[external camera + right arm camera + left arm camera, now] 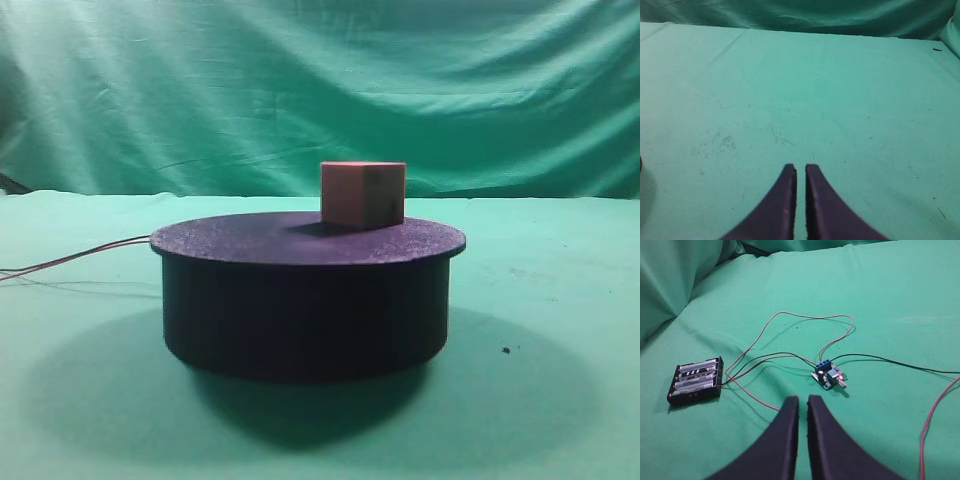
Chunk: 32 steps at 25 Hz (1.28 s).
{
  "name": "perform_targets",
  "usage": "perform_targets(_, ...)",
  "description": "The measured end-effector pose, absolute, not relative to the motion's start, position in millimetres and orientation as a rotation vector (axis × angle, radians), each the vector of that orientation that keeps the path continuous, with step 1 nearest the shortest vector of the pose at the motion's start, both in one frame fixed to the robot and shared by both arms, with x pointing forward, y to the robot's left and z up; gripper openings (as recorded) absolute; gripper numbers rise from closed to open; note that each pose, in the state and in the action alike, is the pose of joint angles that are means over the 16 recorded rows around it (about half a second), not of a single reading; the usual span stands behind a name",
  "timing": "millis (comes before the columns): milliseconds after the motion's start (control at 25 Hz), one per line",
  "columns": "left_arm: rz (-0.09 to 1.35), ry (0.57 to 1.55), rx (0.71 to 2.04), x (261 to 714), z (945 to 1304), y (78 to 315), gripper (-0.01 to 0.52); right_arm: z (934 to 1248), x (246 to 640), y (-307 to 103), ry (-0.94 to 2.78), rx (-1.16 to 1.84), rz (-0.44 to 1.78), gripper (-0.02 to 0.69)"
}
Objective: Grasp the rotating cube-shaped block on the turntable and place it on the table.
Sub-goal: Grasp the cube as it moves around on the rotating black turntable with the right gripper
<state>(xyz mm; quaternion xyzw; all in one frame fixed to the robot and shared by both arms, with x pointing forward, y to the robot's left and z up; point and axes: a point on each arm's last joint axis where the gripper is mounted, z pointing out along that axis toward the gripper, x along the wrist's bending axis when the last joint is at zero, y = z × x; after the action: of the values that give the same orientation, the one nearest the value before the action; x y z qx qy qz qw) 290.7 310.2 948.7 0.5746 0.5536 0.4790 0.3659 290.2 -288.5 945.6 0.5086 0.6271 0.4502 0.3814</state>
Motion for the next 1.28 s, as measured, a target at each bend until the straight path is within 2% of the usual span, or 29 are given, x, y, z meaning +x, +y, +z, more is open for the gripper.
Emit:
perform_targets(640,1.231,1.423,1.477,290.7,948.7,310.2,0.0,951.1,291.7,-287.9,1.545,1.27,1.202,0.0)
perform_targets(1040,1.231,1.423,1.477,290.7,948.7,310.2,0.0,989.5,294.3,-287.9,1.276,1.168,1.433,0.0)
perform_targets(1280,1.231,1.423,1.477,290.7,948.7,310.2,0.0,1013.4,301.6,-284.6,1.343,1.282,1.433,0.0)
